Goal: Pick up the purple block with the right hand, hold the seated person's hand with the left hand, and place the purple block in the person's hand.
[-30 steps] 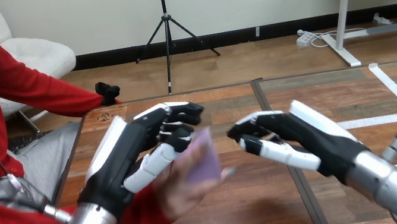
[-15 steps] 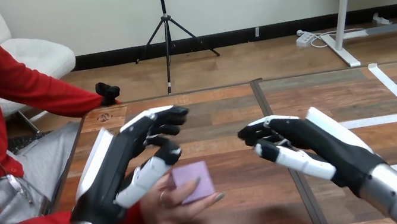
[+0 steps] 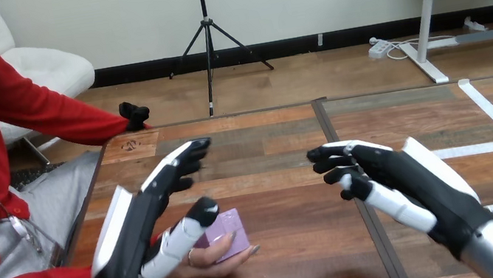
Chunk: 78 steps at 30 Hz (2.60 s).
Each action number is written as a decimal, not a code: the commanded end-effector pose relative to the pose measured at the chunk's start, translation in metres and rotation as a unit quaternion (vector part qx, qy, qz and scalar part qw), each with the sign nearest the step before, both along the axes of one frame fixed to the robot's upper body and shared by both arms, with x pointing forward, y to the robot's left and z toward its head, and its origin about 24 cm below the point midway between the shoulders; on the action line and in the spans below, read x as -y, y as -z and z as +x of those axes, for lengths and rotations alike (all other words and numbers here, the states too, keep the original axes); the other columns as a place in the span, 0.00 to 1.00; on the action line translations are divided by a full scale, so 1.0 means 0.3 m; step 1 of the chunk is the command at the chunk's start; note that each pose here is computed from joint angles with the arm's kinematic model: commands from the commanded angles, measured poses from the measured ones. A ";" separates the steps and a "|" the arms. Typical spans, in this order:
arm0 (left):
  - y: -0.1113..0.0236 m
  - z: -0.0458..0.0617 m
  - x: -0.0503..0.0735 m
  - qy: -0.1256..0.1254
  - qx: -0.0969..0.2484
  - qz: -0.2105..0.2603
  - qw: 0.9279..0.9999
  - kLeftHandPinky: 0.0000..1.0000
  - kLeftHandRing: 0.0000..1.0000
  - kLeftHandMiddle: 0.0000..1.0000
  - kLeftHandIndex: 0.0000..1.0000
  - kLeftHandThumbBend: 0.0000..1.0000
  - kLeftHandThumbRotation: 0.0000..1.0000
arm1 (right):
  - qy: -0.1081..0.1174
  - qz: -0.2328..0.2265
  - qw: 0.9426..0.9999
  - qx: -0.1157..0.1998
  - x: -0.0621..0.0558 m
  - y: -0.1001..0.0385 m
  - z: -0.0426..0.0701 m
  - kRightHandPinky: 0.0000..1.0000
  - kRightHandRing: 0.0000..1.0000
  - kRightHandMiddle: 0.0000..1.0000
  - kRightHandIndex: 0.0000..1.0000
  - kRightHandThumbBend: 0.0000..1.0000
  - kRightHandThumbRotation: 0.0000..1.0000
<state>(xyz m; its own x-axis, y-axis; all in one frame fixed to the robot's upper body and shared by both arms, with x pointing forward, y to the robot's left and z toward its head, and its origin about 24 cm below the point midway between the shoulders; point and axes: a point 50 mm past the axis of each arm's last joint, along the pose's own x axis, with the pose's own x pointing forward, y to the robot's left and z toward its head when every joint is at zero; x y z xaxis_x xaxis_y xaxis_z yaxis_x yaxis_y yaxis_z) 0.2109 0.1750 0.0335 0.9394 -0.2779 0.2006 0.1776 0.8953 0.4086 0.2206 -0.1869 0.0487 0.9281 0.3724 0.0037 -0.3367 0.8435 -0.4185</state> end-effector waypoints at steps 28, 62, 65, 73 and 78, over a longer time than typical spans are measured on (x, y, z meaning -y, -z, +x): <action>-0.010 -0.080 0.071 0.036 0.043 -0.115 0.992 0.66 0.73 0.76 0.75 0.77 0.97 | 0.042 0.195 0.978 0.062 -0.106 -0.027 -0.125 0.67 0.77 0.81 0.81 0.83 1.00; -0.006 -0.075 0.072 0.047 0.021 -0.212 0.976 0.54 0.65 0.68 0.67 0.74 0.97 | 0.042 0.206 0.976 0.059 -0.132 -0.010 -0.161 0.75 0.82 0.84 0.84 0.77 1.00; -0.008 -0.075 0.072 0.043 0.024 -0.221 0.974 0.53 0.64 0.67 0.66 0.74 0.96 | 0.043 0.203 0.976 0.057 -0.131 -0.011 -0.164 0.75 0.83 0.84 0.83 0.78 1.00; -0.011 -0.073 0.075 0.035 0.032 -0.255 0.966 0.48 0.59 0.64 0.63 0.69 0.93 | 0.042 0.194 0.979 0.054 -0.128 -0.013 -0.168 0.77 0.84 0.85 0.83 0.78 1.00; -0.011 -0.073 0.075 0.022 0.032 -0.272 0.961 0.46 0.56 0.60 0.61 0.67 0.91 | 0.043 0.194 0.979 0.053 -0.125 -0.015 -0.169 0.77 0.84 0.85 0.83 0.78 1.00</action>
<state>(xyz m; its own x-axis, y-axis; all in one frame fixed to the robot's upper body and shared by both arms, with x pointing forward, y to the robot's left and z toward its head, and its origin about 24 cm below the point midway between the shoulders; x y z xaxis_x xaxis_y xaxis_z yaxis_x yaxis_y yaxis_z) 0.1801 0.1541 0.0216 0.9325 -0.1939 0.3048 0.2268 0.9710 -0.0761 0.1627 -0.1501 0.0336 0.9599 0.2451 0.1362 -0.2370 0.9688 -0.0730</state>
